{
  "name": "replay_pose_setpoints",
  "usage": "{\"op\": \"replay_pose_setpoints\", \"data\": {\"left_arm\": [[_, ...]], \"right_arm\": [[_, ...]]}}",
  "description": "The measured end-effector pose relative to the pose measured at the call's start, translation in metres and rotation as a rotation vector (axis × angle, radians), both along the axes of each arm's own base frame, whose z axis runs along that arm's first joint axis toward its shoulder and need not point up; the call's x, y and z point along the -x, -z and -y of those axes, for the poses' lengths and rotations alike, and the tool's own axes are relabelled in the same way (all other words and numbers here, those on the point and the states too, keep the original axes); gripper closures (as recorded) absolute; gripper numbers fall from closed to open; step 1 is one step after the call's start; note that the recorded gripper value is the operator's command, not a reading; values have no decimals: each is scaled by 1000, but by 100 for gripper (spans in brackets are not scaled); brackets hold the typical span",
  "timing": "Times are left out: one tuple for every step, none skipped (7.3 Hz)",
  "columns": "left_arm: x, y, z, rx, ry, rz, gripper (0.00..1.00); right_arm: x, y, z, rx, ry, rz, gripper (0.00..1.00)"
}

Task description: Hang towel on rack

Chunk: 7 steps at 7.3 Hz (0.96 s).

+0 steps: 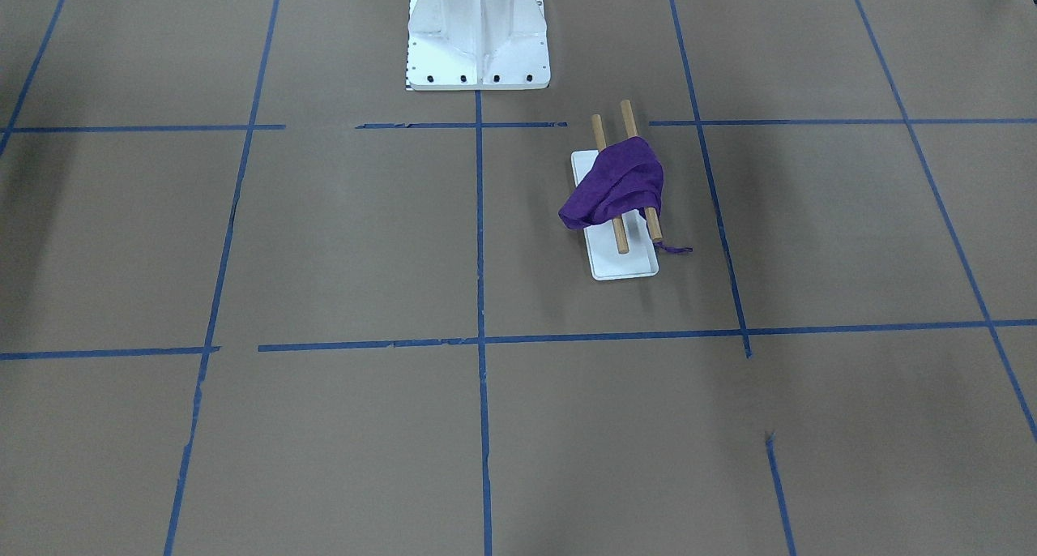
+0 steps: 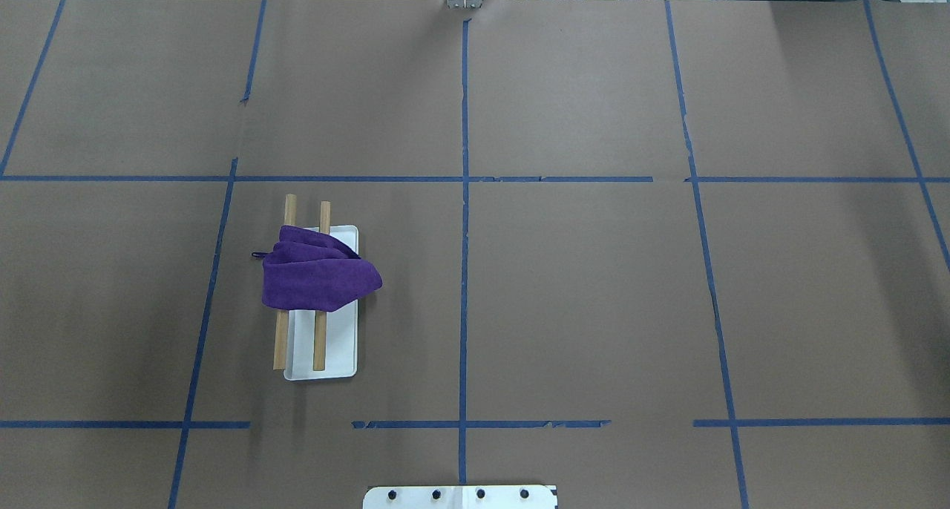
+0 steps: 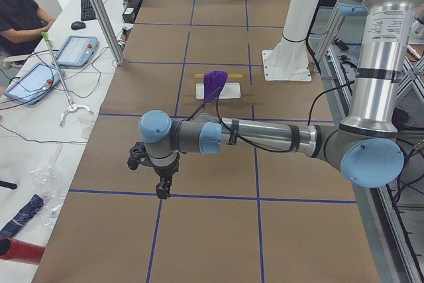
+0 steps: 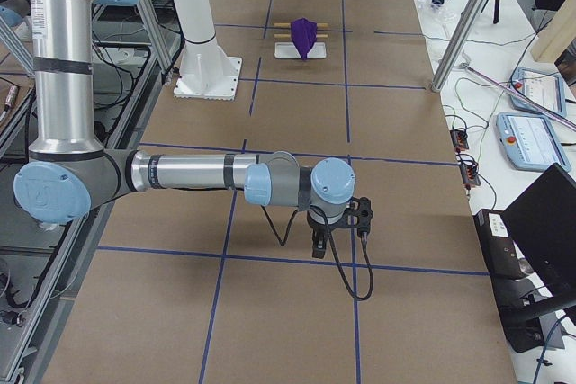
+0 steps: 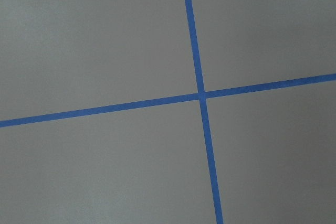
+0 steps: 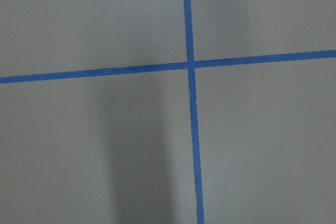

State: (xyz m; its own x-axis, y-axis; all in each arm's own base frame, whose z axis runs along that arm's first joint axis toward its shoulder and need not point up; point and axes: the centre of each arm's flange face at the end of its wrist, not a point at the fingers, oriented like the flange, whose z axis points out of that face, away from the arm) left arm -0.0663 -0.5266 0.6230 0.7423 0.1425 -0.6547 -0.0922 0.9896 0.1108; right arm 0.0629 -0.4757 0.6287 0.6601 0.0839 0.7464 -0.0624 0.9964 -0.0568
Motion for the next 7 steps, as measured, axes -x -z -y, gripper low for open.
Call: {"op": "replay_pose_setpoints", "data": {"left_arm": [[0,1,0,-1,1,0,0],[0,1,0,-1,2,-1,0],[0,2,0,-2,3,-1,0],[0,3,0,-3,3,-1,0],[0,3,0,-4,3,-1,0],[0,4,0,-5,3,-1,0],[0,4,0,-6,2,-1,0]], "right_arm": [[-1,2,3,-9,-8,-14,0],[-1,3,5,-22,-15,-21,0],[-2,4,6,-30,-19,-23,0],[-2,5,7,-34,-21,-23,0],[-2,5,7,-35,-22,-23,0],[-2,5,7,-36,-22,-23,0],[-2,5,7,-37,-22,-22,0]]}}
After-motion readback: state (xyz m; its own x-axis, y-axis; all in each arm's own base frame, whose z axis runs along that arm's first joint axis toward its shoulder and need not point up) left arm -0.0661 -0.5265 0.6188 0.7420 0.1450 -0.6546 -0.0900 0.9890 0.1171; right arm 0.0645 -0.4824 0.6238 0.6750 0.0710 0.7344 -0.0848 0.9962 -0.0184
